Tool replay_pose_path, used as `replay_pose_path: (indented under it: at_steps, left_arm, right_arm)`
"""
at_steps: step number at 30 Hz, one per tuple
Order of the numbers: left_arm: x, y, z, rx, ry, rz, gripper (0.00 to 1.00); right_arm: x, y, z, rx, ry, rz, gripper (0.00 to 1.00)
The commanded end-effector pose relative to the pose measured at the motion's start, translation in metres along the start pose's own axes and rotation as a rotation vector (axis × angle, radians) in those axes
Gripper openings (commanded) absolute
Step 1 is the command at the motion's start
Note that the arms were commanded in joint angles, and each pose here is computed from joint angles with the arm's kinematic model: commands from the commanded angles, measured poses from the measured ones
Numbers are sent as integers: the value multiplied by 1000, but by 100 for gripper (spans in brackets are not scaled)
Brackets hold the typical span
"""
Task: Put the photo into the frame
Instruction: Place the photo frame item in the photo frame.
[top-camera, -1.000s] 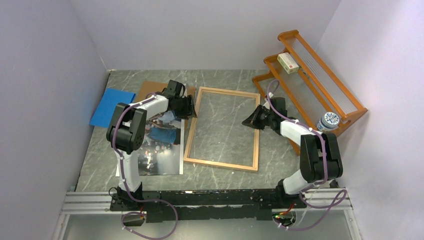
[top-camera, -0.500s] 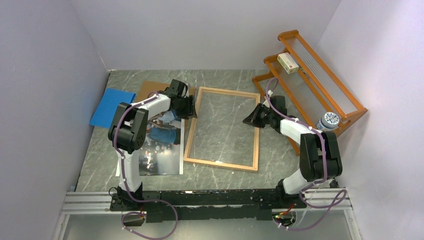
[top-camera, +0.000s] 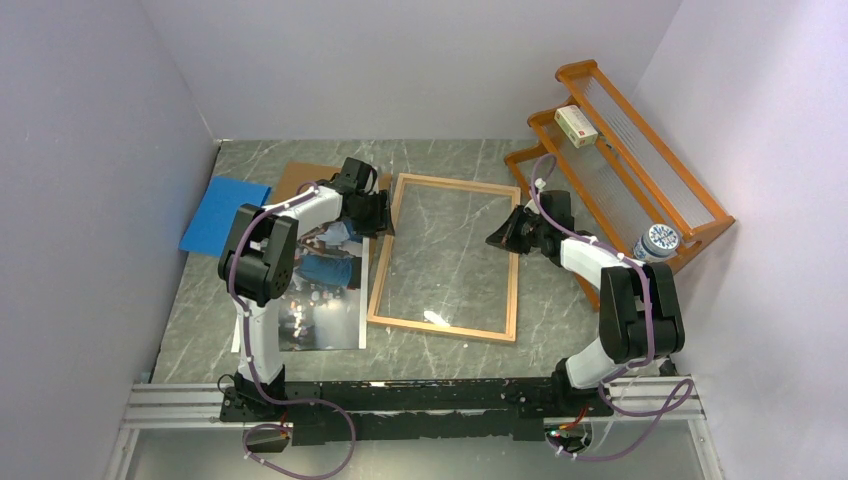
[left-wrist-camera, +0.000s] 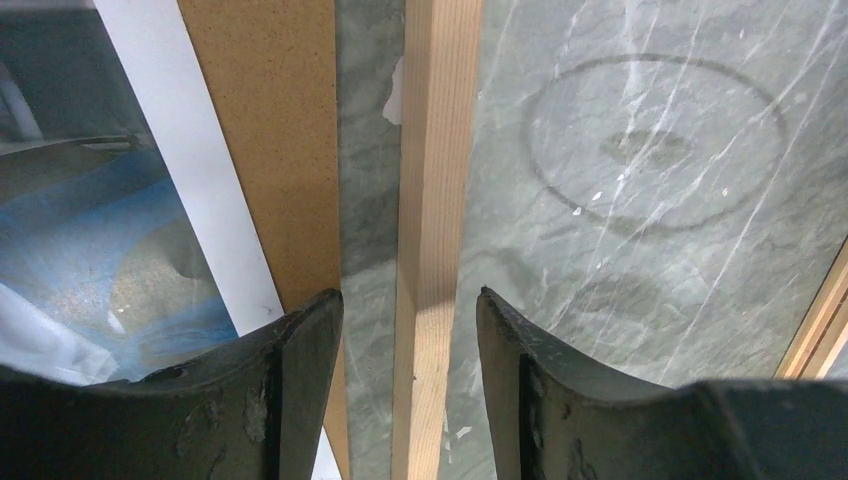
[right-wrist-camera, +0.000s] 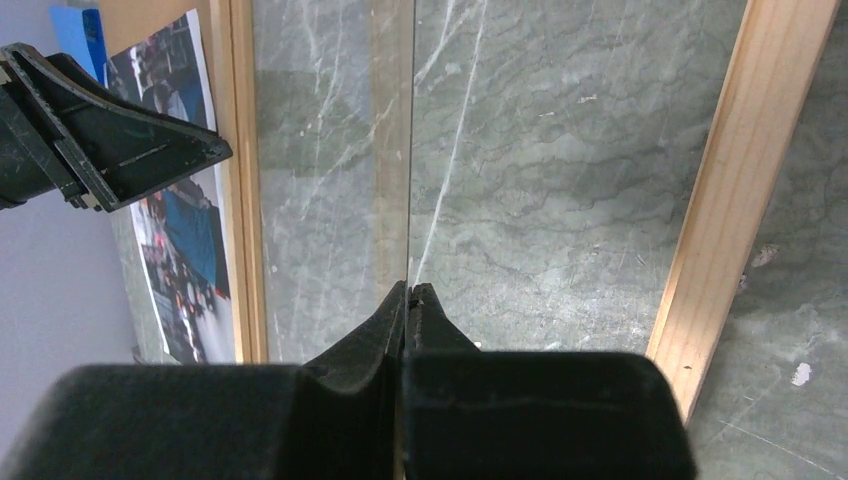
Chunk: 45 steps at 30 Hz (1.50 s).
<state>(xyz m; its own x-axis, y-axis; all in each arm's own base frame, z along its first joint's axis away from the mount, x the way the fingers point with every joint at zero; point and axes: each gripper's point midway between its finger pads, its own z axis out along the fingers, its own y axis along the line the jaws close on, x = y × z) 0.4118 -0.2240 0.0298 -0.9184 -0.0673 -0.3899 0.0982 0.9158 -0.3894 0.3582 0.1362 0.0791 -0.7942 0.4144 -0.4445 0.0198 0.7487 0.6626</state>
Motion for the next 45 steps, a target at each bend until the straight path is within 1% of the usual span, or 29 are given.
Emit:
replay_pose_path:
  at_steps: [1, 11, 17, 22, 27, 30, 32, 34, 36, 39, 42, 45]
  left_arm:
    - [47, 20, 29, -66, 138, 10, 59]
    - [47, 20, 29, -66, 139, 9, 58]
    - [47, 23, 27, -87, 135, 4, 53]
    - [44, 21, 24, -84, 126, 4, 54]
    - [39, 17, 19, -80, 116, 1, 58]
    - [36, 12, 14, -64, 112, 2, 61]
    - [32, 7, 11, -49, 106, 2, 63]
    - [28, 3, 7, -40, 98, 7, 65]
    - [25, 1, 3, -38, 93, 6, 68]
    - [22, 0, -1, -41, 86, 7, 72]
    - [22, -2, -3, -36, 86, 3, 76]
    - [23, -2, -3, -30, 88, -4, 79]
  right_arm:
    - [-26, 15, 0, -47, -83, -87, 0]
    - [-15, 12, 9, -55, -30, -31, 1]
    - [-15, 13, 8, -34, -26, -8, 18]
    - [-21, 14, 4, 3, -28, -6, 34]
    - [-21, 10, 2, 74, -13, -20, 58]
    - [-24, 6, -2, 123, -20, -28, 76]
    - [-27, 4, -5, 173, -36, -40, 85]
    - [-30, 0, -11, 225, -53, -39, 92]
    - [-34, -7, -18, 289, -73, -23, 94]
    - [-38, -24, -29, 407, -111, -6, 96]
    - [-41, -34, -40, 473, -151, -4, 96]
    - [-39, -40, -44, 507, -155, -7, 96]
